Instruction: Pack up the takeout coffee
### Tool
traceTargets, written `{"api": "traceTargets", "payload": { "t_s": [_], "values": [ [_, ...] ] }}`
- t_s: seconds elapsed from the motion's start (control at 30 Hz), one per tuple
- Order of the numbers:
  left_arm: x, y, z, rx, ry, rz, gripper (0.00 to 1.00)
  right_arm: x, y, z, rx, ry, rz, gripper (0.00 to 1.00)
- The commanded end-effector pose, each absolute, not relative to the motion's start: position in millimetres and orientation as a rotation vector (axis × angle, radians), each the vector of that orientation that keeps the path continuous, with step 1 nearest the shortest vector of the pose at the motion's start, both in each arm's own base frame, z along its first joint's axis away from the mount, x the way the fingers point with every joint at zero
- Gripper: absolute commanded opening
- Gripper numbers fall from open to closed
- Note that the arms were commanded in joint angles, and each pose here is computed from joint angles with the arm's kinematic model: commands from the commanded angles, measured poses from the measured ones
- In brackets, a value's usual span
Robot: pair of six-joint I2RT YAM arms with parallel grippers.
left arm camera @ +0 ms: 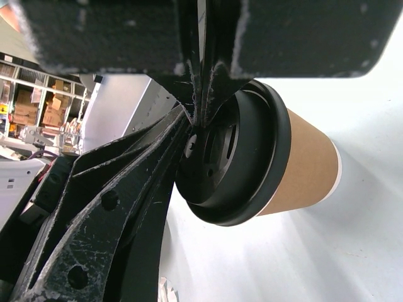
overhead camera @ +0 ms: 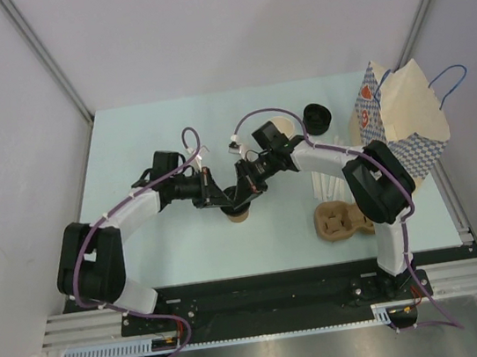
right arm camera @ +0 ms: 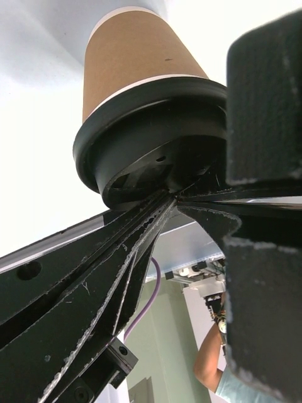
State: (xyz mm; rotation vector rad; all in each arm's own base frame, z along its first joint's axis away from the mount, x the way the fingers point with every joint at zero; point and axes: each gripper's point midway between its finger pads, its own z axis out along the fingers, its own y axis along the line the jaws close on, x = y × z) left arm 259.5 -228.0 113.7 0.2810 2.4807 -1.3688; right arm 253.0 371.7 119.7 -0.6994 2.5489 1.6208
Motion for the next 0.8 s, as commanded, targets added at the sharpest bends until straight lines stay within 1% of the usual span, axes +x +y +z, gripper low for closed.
{"api": "traceTargets", "payload": {
  "t_s": [0.0, 0.27, 0.6, 0.77],
  "values": [
    [267, -207, 75, 0.238, 2.582, -1.156, 0.0, 270, 354, 61, -0.649, 2.683, 1.333, 0.0],
    [269, -205, 69, 0.23, 2.605, -1.135, 0.0, 278, 344, 37, -0.591, 2.745, 1.251, 0.0],
    [270, -202, 58, 0.215, 2.653, -1.101, 0.0, 283, 336, 24, -0.54, 2.788, 1.209, 0.0],
    [269, -204, 60, 0.234, 2.646, -1.123, 0.0, 283, 339, 35, -0.562, 2.755, 1.245, 0.0]
  ]
}}
